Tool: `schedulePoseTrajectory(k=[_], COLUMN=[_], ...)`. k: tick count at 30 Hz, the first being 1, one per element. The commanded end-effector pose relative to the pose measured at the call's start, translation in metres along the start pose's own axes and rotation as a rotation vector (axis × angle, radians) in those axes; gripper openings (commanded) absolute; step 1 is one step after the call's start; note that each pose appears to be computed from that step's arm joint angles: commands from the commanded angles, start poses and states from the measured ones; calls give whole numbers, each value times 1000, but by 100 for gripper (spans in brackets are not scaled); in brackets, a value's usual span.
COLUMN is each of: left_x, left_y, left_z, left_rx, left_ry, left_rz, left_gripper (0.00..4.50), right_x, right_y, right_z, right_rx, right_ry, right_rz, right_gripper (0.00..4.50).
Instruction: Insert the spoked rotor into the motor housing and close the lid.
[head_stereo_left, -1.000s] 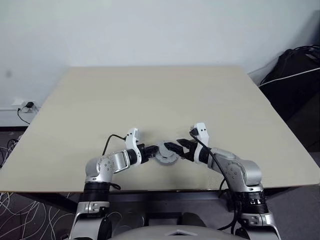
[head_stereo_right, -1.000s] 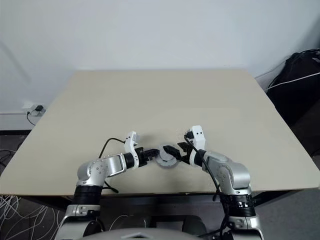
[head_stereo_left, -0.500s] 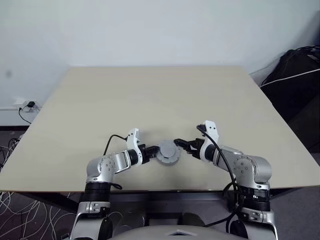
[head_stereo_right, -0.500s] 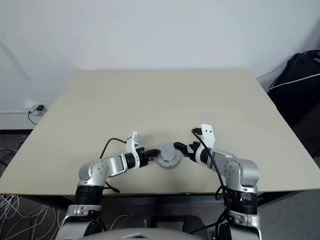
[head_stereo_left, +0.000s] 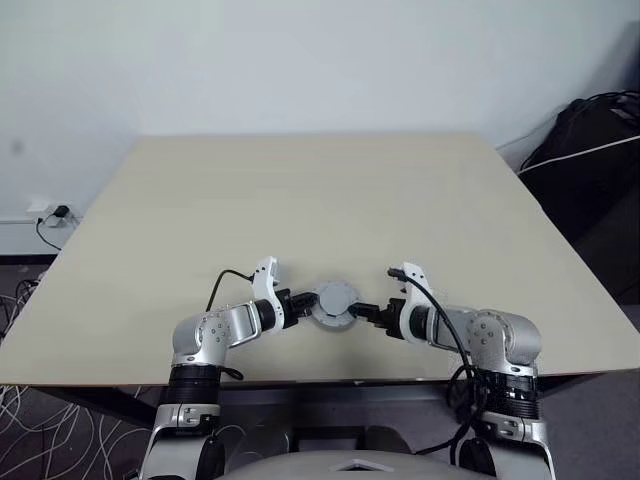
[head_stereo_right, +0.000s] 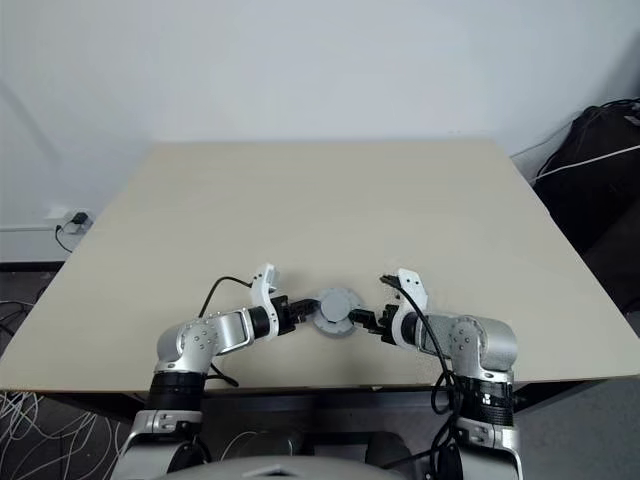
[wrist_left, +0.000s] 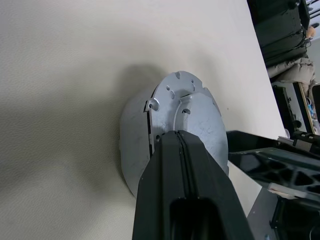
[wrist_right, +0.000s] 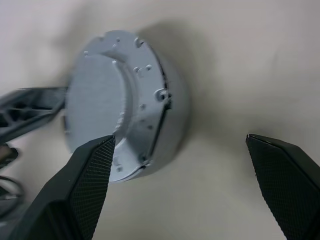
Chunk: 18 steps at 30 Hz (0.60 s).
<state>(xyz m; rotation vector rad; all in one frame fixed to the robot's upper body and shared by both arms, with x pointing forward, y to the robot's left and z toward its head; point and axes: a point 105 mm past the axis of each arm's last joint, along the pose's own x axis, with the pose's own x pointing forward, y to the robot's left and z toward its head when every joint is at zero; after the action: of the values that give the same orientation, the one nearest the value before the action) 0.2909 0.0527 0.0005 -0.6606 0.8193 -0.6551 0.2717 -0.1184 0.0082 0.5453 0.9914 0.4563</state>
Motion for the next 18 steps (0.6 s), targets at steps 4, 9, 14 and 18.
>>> schedulePoseTrajectory(k=[4,9,14,18], left_x=[7,6,4,2], left_y=[-7,-6,-6,-4], left_z=[-20,-21,-20,-19], left_rx=[-16,-17,-18,-18], left_ry=[75,74,68,65], left_rz=[-33,-31,-29,-23], left_gripper=[0,0,0,0], right_x=[6,17,28,33], right_y=[12,9,6,20], right_z=[9,9,9,-12], right_rx=[174,265,381,394], right_ry=[-27,-57,-104,-25], right_rz=[166,178,207,287], right_gripper=[449,449,449,449])
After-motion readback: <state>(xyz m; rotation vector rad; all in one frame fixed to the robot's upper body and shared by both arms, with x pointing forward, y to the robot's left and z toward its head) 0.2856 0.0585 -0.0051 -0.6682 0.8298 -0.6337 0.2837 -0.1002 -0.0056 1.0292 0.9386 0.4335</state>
